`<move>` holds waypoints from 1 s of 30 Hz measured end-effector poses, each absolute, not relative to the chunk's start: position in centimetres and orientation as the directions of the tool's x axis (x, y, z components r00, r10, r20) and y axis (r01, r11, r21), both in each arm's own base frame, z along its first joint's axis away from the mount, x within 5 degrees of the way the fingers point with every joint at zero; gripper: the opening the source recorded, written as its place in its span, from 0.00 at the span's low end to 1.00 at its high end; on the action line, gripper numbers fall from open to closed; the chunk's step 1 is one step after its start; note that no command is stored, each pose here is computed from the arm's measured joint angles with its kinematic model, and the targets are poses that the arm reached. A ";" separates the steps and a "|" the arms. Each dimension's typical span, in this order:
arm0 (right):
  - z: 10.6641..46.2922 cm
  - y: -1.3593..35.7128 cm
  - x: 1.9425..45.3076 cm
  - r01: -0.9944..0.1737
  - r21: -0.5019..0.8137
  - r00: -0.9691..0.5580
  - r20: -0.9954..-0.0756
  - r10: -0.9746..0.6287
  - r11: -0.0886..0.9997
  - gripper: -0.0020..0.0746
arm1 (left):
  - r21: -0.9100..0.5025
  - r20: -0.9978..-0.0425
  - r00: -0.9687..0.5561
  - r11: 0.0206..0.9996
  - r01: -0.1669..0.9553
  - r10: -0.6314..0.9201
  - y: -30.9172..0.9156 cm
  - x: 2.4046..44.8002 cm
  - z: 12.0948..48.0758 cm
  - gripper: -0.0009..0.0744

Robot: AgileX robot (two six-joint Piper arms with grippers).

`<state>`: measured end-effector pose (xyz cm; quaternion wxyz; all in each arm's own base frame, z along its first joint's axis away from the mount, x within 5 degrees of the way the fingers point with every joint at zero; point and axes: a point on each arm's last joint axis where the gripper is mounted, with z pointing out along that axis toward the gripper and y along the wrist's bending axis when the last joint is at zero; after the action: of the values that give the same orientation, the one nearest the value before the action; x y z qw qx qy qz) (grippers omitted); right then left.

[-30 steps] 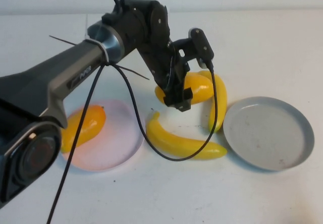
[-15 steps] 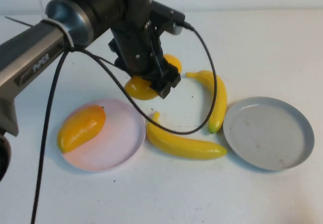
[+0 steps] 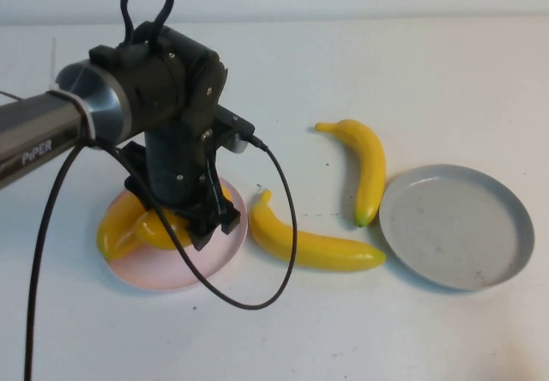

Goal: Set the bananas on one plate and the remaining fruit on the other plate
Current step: Put one type of fruit in the left plate

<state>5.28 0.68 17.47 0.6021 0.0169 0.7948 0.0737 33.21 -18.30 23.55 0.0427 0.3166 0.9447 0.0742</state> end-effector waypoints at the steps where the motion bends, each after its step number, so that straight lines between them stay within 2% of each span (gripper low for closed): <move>1: 17.5 0.7 5.3 -0.062 0.137 -0.274 -0.955 0.115 0.989 0.00 | 0.166 -0.028 -0.801 0.793 0.586 0.597 -18.0 33.3 23.2 0.69; 7: 17.5 0.7 5.3 -0.062 0.137 -0.274 -0.955 0.115 0.989 0.00 | 0.129 -0.042 -0.824 0.821 0.557 0.565 -17.2 33.6 22.5 0.70; 13: 17.5 0.7 5.3 -0.062 0.137 -0.274 -0.955 0.115 0.989 0.00 | 0.123 -0.049 -0.829 0.827 0.548 0.557 -17.3 33.6 22.5 0.89; 22: 17.5 0.7 5.3 -0.062 0.137 -0.274 -0.955 0.115 0.989 0.00 | 0.094 -0.083 -0.837 0.840 0.534 0.542 -17.5 33.6 22.9 0.89; 23: 17.5 0.7 5.3 -0.062 0.137 -0.274 -0.955 0.115 0.989 0.00 | 0.082 -0.107 -0.838 0.845 0.529 0.535 -17.6 33.5 23.4 0.86; 25: 17.5 0.7 5.3 -0.062 0.137 -0.274 -0.955 0.115 0.989 0.00 | 0.063 -0.155 -0.837 0.851 0.522 0.525 -17.7 33.1 24.6 0.72; 30: 17.5 0.7 5.3 -0.062 0.137 -0.274 -0.955 0.115 0.989 0.00 | 0.056 -0.331 -0.799 0.856 0.515 0.502 -16.8 31.3 28.5 0.19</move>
<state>5.28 0.68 17.47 0.6021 0.0169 0.7948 0.0737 31.32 -16.81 28.49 0.1691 0.2680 0.9483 -0.0183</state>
